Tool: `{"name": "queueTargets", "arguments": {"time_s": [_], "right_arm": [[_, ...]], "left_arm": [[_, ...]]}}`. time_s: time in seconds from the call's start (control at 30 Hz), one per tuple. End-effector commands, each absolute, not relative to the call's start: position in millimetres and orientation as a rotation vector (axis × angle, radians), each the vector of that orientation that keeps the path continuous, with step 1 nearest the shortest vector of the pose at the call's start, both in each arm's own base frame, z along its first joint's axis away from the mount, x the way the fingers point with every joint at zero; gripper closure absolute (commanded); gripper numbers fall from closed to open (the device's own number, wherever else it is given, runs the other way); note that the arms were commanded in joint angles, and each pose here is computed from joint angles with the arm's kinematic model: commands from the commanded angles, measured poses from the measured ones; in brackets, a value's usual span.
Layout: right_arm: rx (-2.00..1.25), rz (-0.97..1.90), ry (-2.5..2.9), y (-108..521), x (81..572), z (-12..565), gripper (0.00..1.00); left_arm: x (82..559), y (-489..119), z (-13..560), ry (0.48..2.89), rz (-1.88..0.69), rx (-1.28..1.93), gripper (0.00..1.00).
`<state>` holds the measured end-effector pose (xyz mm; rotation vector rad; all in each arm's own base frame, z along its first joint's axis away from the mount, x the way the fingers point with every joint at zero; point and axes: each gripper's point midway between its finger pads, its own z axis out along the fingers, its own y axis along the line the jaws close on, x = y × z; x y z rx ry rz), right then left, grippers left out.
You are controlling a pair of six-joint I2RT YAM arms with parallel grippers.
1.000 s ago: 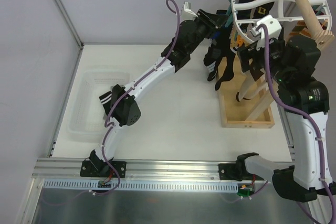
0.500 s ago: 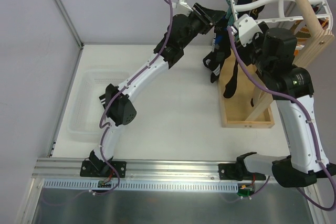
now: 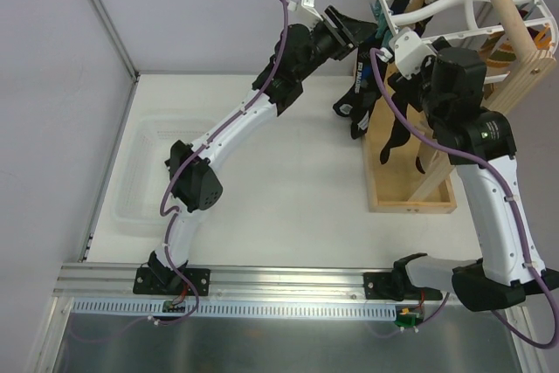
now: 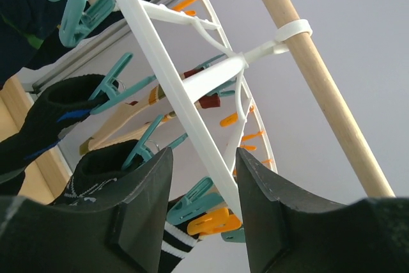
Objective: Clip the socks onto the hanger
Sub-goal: Open the clamp at the hanger.
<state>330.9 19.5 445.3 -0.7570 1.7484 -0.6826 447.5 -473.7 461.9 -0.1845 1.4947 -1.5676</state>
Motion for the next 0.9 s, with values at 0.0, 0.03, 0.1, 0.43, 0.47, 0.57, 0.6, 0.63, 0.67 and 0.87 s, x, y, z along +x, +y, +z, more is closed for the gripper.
{"name": "queueTargets", "arguments": {"time_s": [0.0,0.03,0.1,0.43,0.47,0.57,0.6,0.63,0.67,0.87], "right_arm": [[-0.692,-0.774,1.729,3,331,460,0.30],[-0.680,-0.774,1.734,0,332,460,0.35],[-0.675,-0.739,1.733,2,334,459,0.49],[-0.700,-0.581,1.756,27,350,453,0.77],[-0.705,-0.577,1.764,29,354,451,0.79],[-0.696,-0.562,1.781,32,359,446,0.79],[-0.698,-0.553,1.786,34,361,446,0.79],[-0.691,-0.543,1.788,35,362,446,0.79],[-0.668,-0.526,1.785,36,362,450,0.79],[-0.637,-0.460,1.772,47,370,453,0.79]], "left_arm": [[421,-459,514,1.373,-1.613,-0.096,0.55],[421,-458,514,1.373,-1.611,-0.092,0.55],[419,-457,515,1.370,-1.612,-0.085,0.55],[407,-457,505,1.406,-1.625,-0.064,0.54],[405,-457,505,1.403,-1.629,-0.059,0.54],[399,-456,500,1.415,-1.622,-0.046,0.52],[396,-455,497,1.424,-1.620,-0.041,0.50],[394,-455,496,1.425,-1.621,-0.040,0.50],[392,-455,495,1.425,-1.624,-0.041,0.47],[379,-452,481,1.446,-1.657,-0.048,0.41]]}}
